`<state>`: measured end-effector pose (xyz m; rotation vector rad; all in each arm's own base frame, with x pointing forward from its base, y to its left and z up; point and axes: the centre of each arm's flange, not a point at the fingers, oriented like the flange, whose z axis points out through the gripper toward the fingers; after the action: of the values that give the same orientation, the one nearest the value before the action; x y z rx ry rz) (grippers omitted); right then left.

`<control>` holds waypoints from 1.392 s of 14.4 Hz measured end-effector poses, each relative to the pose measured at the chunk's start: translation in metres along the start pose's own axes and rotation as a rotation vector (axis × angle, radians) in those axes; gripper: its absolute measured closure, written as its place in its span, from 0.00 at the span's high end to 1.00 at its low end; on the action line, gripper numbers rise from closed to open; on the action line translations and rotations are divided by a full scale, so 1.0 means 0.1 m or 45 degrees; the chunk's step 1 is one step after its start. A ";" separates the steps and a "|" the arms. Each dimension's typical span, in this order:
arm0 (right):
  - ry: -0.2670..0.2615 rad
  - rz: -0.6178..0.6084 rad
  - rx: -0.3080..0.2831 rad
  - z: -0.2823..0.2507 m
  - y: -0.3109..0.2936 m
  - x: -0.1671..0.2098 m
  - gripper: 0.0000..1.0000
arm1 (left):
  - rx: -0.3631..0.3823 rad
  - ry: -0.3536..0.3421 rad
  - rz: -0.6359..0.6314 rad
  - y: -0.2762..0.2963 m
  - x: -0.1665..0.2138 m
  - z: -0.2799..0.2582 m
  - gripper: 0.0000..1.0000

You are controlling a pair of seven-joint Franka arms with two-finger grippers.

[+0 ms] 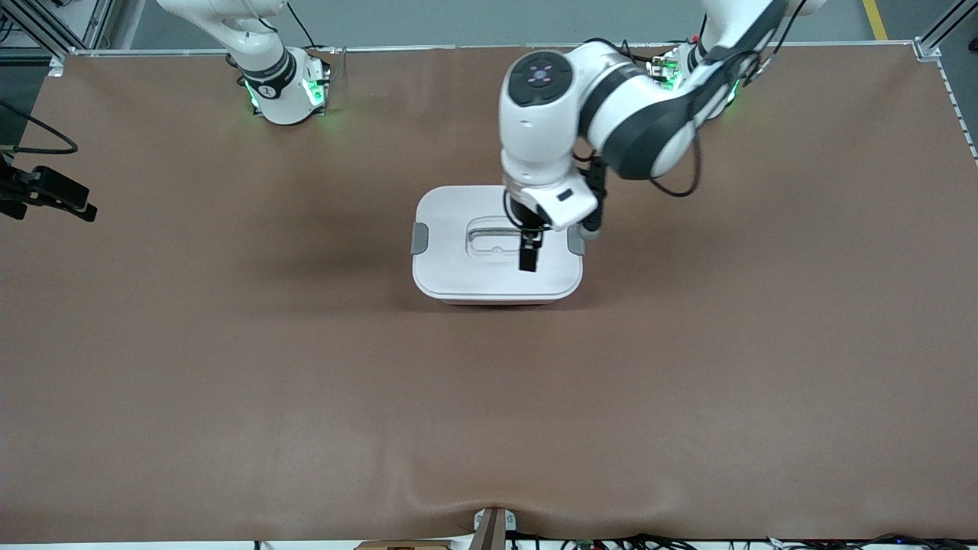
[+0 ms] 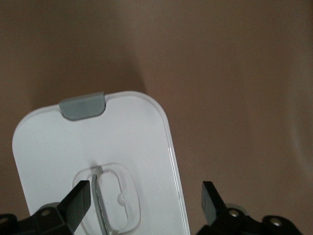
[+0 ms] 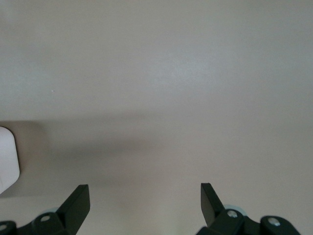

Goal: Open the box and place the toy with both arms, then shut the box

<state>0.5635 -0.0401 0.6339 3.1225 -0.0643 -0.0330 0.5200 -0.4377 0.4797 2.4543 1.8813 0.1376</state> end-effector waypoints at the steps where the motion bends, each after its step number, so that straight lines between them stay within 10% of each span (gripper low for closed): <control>1: 0.000 -0.001 0.000 0.00 -0.01 0.00 1.00 | 0.003 -0.001 0.071 0.05 0.23 -0.13 1.00; 9: 0.031 -0.027 0.000 -0.02 -0.10 0.03 1.00 | 0.115 0.018 0.639 0.26 2.03 -0.47 1.00; 20: 0.001 -0.030 0.000 0.01 0.02 0.01 1.00 | 0.241 -0.028 1.375 -0.35 3.27 -1.32 1.00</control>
<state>0.5639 -0.0419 0.6325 3.1235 -0.0280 -0.0324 0.5578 -0.1152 0.6213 3.2554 0.3798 -0.0428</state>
